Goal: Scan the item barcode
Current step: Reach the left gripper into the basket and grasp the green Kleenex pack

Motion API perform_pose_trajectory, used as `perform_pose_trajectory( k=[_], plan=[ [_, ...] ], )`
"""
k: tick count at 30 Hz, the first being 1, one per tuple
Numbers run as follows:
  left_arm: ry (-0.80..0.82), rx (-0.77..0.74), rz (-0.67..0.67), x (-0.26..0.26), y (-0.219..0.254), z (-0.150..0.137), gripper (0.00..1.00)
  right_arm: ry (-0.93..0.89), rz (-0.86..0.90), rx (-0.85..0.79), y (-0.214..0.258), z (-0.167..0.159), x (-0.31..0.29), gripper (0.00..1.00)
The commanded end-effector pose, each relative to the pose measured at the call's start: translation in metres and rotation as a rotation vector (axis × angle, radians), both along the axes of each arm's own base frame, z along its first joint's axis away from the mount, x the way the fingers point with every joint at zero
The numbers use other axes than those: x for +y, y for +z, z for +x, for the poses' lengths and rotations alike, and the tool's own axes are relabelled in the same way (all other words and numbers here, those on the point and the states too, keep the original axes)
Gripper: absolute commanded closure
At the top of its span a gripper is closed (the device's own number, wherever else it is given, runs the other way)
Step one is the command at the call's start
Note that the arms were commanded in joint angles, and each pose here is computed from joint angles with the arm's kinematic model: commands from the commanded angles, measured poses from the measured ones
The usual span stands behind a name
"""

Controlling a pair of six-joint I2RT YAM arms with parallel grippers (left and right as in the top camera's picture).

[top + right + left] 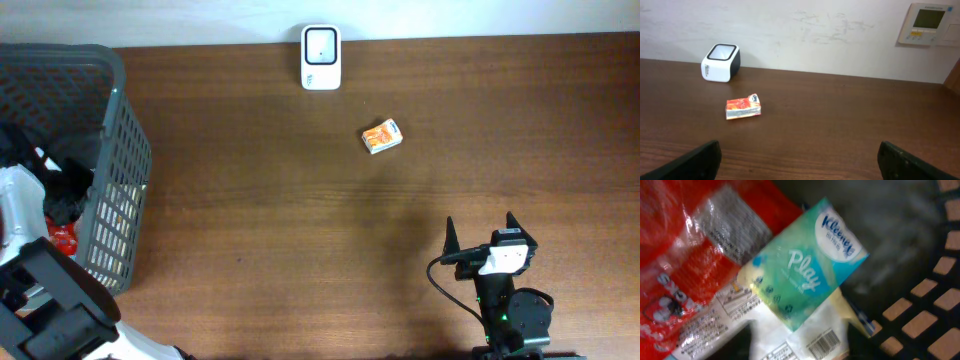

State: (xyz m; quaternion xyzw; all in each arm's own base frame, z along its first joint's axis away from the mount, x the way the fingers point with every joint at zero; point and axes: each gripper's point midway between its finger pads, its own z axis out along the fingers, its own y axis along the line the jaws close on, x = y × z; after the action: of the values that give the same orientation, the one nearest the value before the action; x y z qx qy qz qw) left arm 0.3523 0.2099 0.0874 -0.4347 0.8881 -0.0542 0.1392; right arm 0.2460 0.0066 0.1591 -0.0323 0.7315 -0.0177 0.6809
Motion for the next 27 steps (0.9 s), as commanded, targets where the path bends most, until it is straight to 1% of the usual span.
perform_pose_trajectory(
  k=[1,3,5,7,10,11,12,13,15,18,21,22,24,26,27],
  plan=[
    [0.045,-0.054,0.035,0.008,0.019,0.007,0.00,-0.001,-0.004,0.005,-0.003,0.000,0.000,0.02],
    [0.092,-0.057,0.024,0.009,0.018,0.008,0.01,-0.001,-0.004,0.005,-0.003,0.000,0.000,0.02],
    [0.128,-0.045,0.064,0.018,0.017,0.007,0.00,-0.001,-0.004,0.005,-0.003,0.000,0.000,0.02],
    [0.143,-0.044,0.069,0.022,0.009,0.011,0.02,-0.001,-0.004,0.005,-0.003,0.000,0.000,0.02],
    [0.137,0.000,0.032,0.019,-0.014,0.011,0.03,-0.001,-0.004,0.005,-0.003,0.000,0.000,0.02],
    [0.128,0.007,-0.006,0.014,-0.024,0.013,0.07,-0.001,-0.004,0.005,-0.003,0.000,0.000,0.02],
    [0.122,0.016,-0.032,0.011,-0.032,0.014,0.16,-0.001,-0.004,0.005,-0.003,0.000,0.000,0.02],
    [0.121,0.022,-0.040,0.010,-0.036,0.014,0.29,-0.001,-0.004,0.005,-0.003,0.000,0.000,0.02],
    [0.121,0.020,-0.038,0.010,-0.036,0.015,0.41,-0.001,-0.004,0.005,-0.003,0.000,0.000,0.02],
    [0.117,-0.004,-0.023,0.014,-0.033,0.020,1.00,-0.001,-0.004,0.005,-0.003,0.000,0.000,0.02],
    [0.097,-0.022,-0.005,0.018,-0.026,0.025,1.00,-0.001,-0.004,0.005,-0.003,0.000,0.000,0.02],
    [0.066,-0.038,0.016,0.021,-0.016,0.030,1.00,-0.001,-0.004,0.005,-0.003,0.000,0.000,0.02],
    [0.057,-0.073,0.041,0.025,0.008,0.035,1.00,-0.001,-0.004,0.005,-0.003,0.000,0.000,0.02],
    [0.056,-0.188,0.113,0.031,0.066,0.045,1.00,-0.001,-0.004,0.005,-0.003,0.000,0.000,0.02],
    [0.051,-0.286,0.163,0.031,0.112,0.048,1.00,-0.001,-0.004,0.005,-0.003,0.000,0.000,0.02]
  ],
)
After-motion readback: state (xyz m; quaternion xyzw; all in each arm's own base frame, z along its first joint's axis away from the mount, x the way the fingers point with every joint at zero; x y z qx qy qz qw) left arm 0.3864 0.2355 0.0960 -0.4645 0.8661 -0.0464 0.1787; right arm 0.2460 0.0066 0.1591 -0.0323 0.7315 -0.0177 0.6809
